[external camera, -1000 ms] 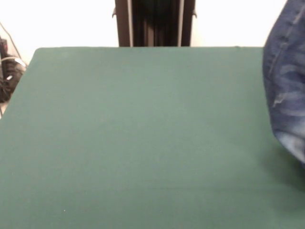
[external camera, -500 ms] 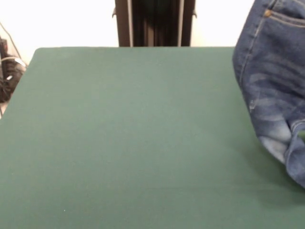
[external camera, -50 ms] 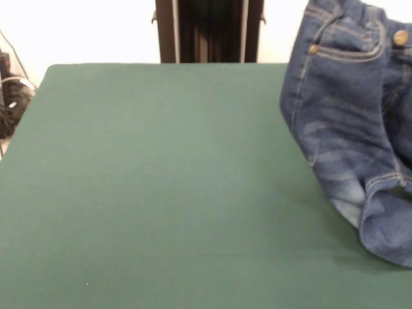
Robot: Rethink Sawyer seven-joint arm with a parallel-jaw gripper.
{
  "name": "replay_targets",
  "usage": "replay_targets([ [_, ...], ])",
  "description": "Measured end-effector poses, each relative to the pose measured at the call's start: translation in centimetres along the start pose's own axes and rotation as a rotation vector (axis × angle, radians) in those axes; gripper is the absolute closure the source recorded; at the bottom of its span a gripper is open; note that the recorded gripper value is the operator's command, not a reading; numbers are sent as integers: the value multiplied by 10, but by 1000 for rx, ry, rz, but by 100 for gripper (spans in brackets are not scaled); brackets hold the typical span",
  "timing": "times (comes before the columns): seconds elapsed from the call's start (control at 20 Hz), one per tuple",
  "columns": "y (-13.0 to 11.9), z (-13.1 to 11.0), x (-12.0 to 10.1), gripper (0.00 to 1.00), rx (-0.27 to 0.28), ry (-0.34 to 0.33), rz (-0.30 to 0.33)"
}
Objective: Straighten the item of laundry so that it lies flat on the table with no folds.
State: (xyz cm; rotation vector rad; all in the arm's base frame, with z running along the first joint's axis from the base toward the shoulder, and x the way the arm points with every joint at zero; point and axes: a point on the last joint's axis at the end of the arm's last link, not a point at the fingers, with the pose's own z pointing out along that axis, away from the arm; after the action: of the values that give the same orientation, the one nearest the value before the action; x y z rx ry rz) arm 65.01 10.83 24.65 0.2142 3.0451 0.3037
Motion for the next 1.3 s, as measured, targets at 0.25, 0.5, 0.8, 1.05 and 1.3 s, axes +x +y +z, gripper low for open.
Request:
replay_targets([
  [0.25,-38,13,6,100,2,-11,-11],
  [0.5,-78,22,16,100,5,-9,-44],
  [0.8,-121,39,31,100,-6,22,-114],
  [1.05,-141,49,39,100,-15,29,-181],
  [1.3,-159,53,43,100,-27,19,-252],
])
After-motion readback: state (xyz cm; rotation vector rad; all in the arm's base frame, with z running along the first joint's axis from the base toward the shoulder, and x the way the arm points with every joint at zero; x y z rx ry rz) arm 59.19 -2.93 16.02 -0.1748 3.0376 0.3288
